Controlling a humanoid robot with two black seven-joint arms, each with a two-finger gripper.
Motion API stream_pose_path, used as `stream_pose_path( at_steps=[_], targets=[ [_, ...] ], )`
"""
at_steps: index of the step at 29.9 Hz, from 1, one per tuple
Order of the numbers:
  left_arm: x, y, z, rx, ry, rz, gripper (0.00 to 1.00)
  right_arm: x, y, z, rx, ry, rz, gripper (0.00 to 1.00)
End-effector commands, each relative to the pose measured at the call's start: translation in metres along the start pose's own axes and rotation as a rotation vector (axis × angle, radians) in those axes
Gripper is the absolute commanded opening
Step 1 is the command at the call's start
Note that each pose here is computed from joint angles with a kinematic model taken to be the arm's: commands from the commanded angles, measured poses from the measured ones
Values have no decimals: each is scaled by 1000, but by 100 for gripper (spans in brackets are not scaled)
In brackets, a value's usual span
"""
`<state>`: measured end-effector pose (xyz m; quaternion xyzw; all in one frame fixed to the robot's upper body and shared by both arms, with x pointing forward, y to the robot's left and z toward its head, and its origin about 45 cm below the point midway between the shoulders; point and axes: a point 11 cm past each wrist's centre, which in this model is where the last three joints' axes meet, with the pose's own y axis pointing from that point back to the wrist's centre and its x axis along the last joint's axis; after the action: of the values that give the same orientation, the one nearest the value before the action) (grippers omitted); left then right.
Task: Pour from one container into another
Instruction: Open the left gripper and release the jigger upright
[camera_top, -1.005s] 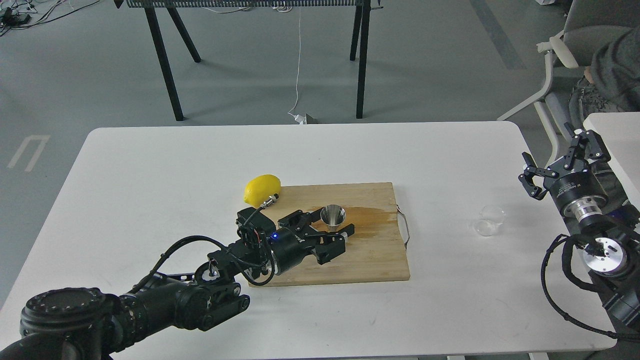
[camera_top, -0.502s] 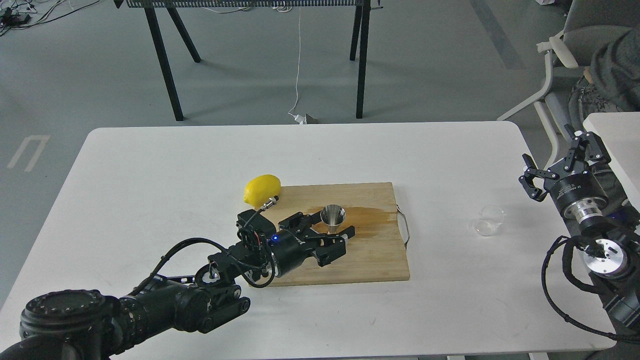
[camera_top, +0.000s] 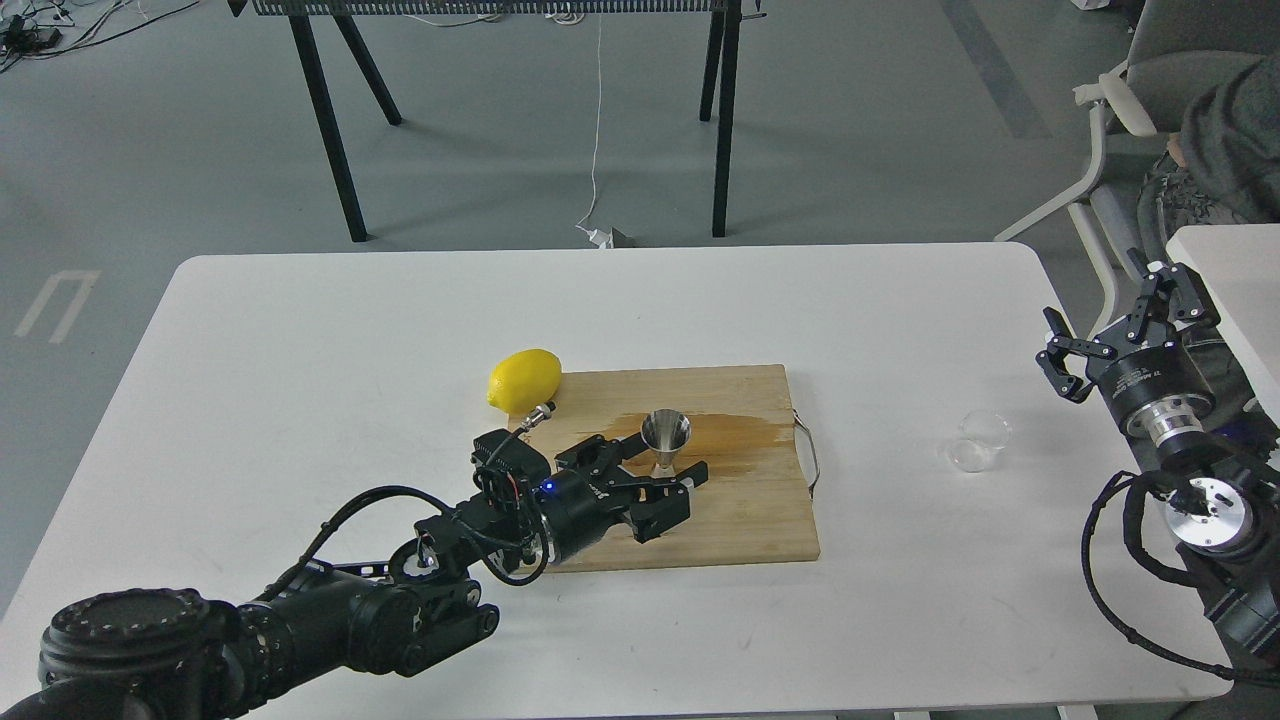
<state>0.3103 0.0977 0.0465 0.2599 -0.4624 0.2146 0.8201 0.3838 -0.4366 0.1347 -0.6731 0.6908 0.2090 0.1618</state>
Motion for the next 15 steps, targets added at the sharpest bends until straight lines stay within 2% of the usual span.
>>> stream_pose_path(
  at_steps=[1, 15],
  targets=[
    [1, 0, 0, 0, 0, 2, 92, 0, 0, 0, 0, 1, 0, 99],
    [0, 0, 0, 1, 4, 2, 92, 1, 1, 0, -1, 2, 3, 99]
  ],
)
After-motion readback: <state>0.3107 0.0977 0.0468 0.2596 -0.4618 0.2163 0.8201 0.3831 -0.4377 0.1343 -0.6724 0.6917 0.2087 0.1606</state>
